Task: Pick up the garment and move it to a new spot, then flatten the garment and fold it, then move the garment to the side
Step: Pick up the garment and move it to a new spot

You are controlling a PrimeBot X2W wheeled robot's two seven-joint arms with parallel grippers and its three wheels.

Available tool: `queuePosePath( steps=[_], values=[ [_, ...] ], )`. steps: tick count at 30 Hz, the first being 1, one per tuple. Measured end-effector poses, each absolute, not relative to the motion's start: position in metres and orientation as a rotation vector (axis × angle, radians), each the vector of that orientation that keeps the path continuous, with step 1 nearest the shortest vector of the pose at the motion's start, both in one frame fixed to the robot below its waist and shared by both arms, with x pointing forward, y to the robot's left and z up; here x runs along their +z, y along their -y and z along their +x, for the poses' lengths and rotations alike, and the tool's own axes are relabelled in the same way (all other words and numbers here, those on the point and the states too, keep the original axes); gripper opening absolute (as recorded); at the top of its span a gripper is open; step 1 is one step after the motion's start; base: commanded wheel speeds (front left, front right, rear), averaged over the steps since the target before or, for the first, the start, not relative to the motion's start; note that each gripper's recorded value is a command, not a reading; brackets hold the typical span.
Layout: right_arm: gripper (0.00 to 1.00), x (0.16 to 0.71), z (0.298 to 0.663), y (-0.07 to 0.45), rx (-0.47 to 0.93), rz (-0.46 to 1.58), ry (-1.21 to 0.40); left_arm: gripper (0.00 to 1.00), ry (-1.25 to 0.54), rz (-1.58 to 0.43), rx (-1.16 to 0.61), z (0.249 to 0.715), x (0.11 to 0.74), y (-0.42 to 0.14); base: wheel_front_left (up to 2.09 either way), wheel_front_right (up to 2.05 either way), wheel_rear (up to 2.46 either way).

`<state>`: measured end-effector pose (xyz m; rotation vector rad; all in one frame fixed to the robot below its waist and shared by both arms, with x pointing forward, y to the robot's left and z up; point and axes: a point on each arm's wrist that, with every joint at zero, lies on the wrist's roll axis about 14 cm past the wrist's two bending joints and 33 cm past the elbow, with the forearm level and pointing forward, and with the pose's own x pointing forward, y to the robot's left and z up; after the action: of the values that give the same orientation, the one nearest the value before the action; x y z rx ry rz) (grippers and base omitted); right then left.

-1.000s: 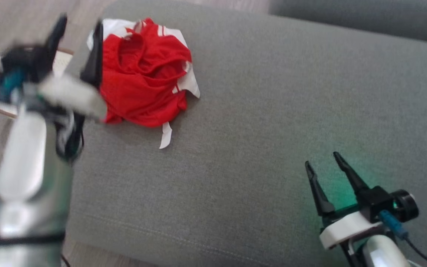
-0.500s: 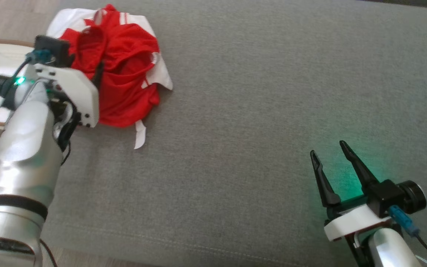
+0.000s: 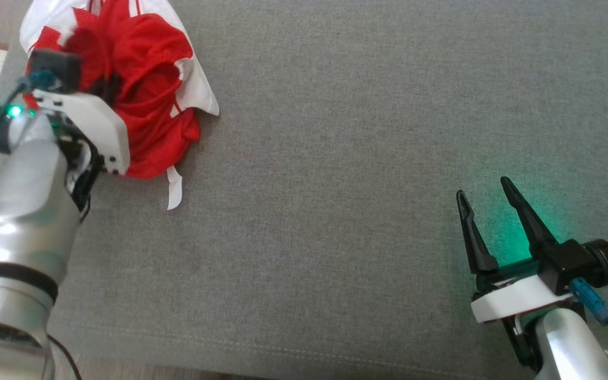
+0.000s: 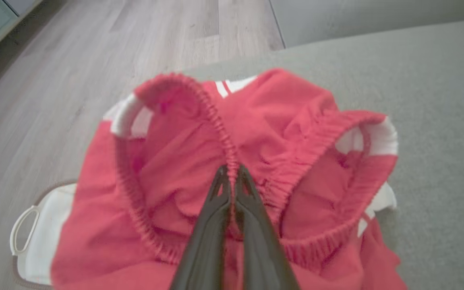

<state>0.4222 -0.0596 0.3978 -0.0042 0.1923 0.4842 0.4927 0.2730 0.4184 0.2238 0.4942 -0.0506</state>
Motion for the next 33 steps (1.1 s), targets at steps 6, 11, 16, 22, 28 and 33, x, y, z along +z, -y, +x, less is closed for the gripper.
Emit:
queuePosePath(
  steps=[6, 11, 16, 22, 28, 33],
  values=[
    [1.0, 0.412, 0.42, 0.059, 0.483, -0.012, -0.161, 0.0, -0.328, 0.24, -0.067, 0.506, 0.467, -0.27, 0.0, 0.0, 0.0],
    [1.0, 0.434, 0.414, 0.051, 0.489, -0.006, -0.11, 0.0, -0.166, 0.27, -0.099, 0.513, 0.528, -0.262, 0.0, 0.0, 0.0],
    [1.0, 0.457, 0.405, 0.043, 0.494, 0.017, -0.06, 0.0, -0.004, 0.281, -0.165, 0.514, 0.592, -0.236, 0.0, 0.0, 0.0],
    [1.0, 0.477, 0.389, 0.055, 0.448, 0.036, -0.018, 0.0, 0.186, 0.282, -0.264, 0.514, 0.671, -0.196, 0.0, 0.0, 0.0],
    [1.0, 0.489, 0.379, 0.082, 0.363, 0.061, 0.014, 0.0, 0.342, 0.242, -0.408, 0.514, 0.731, -0.13, 0.0, 0.0, 0.0],
    [1.0, 0.498, 0.368, 0.113, 0.266, 0.092, 0.038, 0.0, 0.439, 0.18, -0.574, 0.507, 0.762, -0.056, 0.0, 0.0, 0.0]
  ],
)
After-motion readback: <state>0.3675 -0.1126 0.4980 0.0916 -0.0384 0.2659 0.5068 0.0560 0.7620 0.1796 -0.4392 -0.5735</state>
